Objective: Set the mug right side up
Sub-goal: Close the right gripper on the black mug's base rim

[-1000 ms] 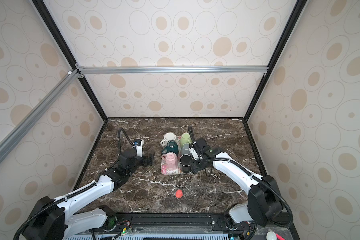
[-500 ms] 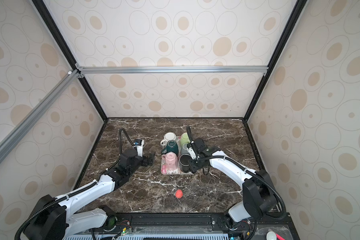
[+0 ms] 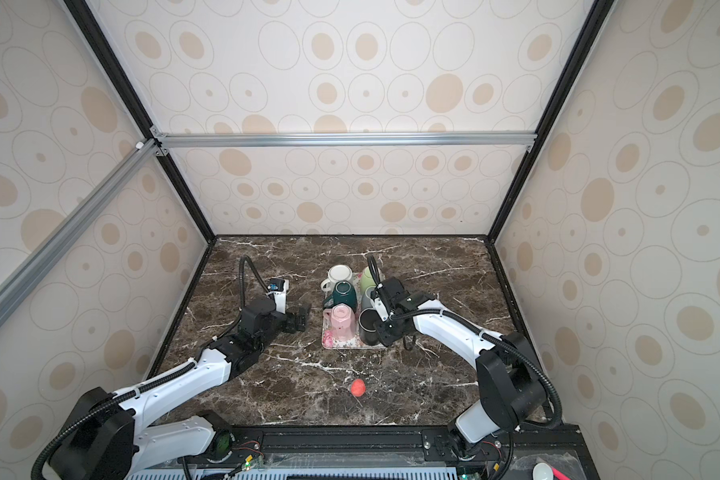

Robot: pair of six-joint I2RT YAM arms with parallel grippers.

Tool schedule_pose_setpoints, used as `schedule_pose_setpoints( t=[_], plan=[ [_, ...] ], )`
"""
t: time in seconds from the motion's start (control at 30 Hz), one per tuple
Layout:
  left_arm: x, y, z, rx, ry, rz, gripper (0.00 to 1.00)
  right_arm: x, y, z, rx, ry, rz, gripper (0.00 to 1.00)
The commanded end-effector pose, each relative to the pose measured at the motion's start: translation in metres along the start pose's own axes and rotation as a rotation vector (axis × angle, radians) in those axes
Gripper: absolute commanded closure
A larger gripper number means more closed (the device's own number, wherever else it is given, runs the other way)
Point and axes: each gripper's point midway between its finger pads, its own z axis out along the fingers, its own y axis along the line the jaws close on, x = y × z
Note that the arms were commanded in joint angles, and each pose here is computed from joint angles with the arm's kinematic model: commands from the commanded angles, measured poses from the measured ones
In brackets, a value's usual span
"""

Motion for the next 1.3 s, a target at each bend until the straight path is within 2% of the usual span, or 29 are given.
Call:
schedule_pose_setpoints(
  t=[0.0,0.4,0.6,1.27],
  plan=[
    [-0.005,-0.003,0.001,0.004,-0.014,-0.009,0.02,-0.004,0.001,0.000,0.029,0.021,-0.040,0.68],
    [-0.003,-0.003,0.001,0.003,-0.009,-0.010,0.02,-0.004,-0.006,0.006,0.100,0.066,-0.055,0.77],
    [-0.004,-0.003,0.001,0.003,-0.011,-0.011,0.02,-0.004,-0.009,0.007,0.128,0.075,-0.053,0.86],
    [-0.004,-0.003,0.000,0.007,-0.010,-0.015,0.02,-0.002,-0.018,0.004,0.218,0.101,-0.046,0.87]
  ],
)
